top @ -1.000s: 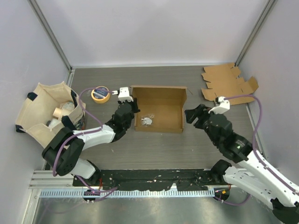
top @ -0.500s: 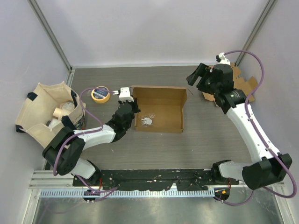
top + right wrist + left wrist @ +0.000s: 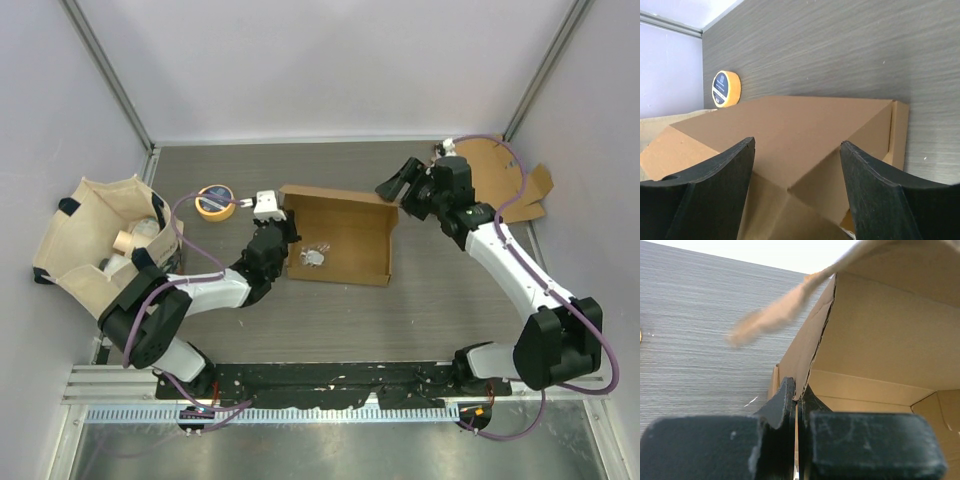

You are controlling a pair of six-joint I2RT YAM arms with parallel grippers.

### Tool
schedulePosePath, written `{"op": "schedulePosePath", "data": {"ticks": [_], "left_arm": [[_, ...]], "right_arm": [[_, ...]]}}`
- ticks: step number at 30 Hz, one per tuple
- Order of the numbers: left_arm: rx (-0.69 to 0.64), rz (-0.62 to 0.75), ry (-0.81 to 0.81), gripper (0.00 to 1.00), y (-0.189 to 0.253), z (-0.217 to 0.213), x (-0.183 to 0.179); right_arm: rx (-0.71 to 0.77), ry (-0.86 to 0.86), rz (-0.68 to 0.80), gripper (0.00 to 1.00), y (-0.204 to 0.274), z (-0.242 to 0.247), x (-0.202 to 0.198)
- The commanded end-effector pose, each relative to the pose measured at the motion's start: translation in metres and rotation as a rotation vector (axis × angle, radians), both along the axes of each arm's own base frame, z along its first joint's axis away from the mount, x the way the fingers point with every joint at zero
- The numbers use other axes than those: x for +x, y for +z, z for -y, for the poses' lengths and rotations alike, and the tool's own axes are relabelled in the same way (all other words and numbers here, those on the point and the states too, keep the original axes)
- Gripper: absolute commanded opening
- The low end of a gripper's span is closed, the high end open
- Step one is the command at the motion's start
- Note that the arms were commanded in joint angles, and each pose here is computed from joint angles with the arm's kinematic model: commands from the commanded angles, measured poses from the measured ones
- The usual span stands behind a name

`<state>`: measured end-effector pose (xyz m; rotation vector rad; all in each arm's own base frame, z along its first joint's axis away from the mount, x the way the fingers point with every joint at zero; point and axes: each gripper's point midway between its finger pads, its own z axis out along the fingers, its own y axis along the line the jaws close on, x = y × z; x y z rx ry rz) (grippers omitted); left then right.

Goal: Fold the paper box

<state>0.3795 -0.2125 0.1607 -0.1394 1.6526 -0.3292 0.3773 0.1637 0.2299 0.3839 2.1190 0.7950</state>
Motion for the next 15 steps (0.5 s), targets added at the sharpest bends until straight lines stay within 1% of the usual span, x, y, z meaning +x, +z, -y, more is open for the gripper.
{"op": "schedulePosePath", "data": {"ticks": [1,6,8,9,11,12,13,14,15], "left_arm": [[0.013,-0.053,0.025,0.00,-0.023,-0.004,-0.006],[0.006,-0.063,0.026,0.00,-0.029,-0.007,-0.016],[0.005,-0.069,0.030,0.00,-0.032,-0.010,-0.018],[0.002,-0.072,0.026,0.02,-0.032,-0.009,-0.020],[-0.006,-0.077,0.015,0.09,-0.032,-0.011,-0.024],[-0.006,-0.092,0.009,0.18,-0.034,-0.012,-0.028],[-0.027,-0.082,0.007,0.24,-0.026,-0.013,-0.030],[-0.018,-0.111,0.005,0.30,-0.034,-0.017,-0.036],[-0.025,-0.118,-0.001,0.41,-0.034,-0.017,-0.039]], "right_arm": [[0.092,-0.058,0.082,0.72,0.018,-0.005,-0.006],[0.131,-0.083,0.071,0.65,-0.001,-0.002,-0.021],[0.149,-0.085,0.087,0.62,0.002,-0.006,-0.028],[0.140,-0.083,0.087,0.61,-0.004,-0.008,-0.033],[0.101,-0.097,0.131,0.61,-0.002,-0.003,-0.036],[0.092,-0.088,0.138,0.60,-0.007,-0.005,-0.039],[0.095,-0.080,0.169,0.60,-0.003,-0.006,-0.039],[0.077,-0.052,0.192,0.60,-0.005,-0.008,-0.040],[0.070,-0.035,0.210,0.60,-0.007,-0.011,-0.041]]}}
